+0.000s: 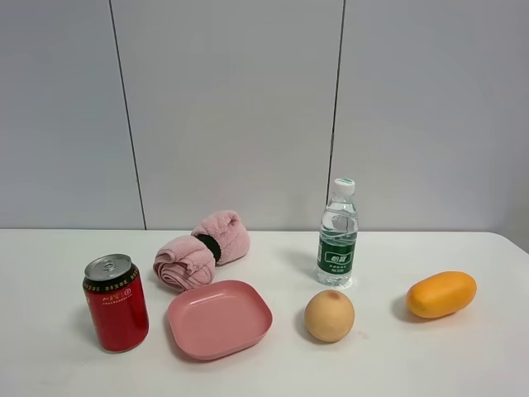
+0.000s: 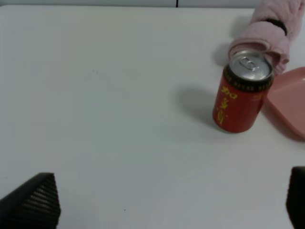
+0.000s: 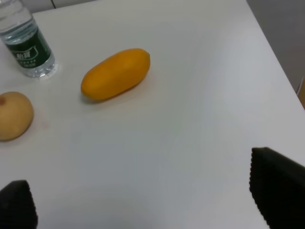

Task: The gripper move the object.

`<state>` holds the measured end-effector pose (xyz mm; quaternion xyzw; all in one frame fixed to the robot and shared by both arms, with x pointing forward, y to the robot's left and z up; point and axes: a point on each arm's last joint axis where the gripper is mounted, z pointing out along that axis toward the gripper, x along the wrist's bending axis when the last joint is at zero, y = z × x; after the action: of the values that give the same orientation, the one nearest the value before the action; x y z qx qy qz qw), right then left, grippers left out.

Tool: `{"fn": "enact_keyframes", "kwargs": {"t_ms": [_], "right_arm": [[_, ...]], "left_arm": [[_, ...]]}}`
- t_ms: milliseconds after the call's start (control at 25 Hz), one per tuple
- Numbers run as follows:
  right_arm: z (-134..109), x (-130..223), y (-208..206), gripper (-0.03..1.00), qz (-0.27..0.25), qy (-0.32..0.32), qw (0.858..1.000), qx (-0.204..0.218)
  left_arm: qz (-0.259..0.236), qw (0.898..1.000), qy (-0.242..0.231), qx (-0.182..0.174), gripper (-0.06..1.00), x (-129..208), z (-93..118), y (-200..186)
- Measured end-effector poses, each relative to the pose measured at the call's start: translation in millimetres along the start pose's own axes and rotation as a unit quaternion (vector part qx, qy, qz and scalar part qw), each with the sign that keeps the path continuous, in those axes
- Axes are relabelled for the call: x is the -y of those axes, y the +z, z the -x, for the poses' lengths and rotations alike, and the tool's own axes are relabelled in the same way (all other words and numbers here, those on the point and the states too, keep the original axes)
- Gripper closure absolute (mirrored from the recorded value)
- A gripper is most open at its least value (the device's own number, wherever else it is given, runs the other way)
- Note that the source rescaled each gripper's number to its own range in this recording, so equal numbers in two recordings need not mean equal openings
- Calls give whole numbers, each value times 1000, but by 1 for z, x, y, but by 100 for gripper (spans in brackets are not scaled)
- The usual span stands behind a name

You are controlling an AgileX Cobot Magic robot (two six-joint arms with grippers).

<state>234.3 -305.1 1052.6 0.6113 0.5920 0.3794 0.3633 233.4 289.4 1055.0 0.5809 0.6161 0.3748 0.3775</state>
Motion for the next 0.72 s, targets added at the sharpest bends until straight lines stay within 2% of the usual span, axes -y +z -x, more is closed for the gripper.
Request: {"fn": "enact_keyframes", "kwargs": {"t_ms": [280,720], "right_arm": [[-1,0,0,25,2,26,998,51],[-1,0,0,25,2,26,998,52]], "left_arm": [[0,1000,0,0,-6,0,0,0],[0,1000,0,0,-6,0,0,0]]}}
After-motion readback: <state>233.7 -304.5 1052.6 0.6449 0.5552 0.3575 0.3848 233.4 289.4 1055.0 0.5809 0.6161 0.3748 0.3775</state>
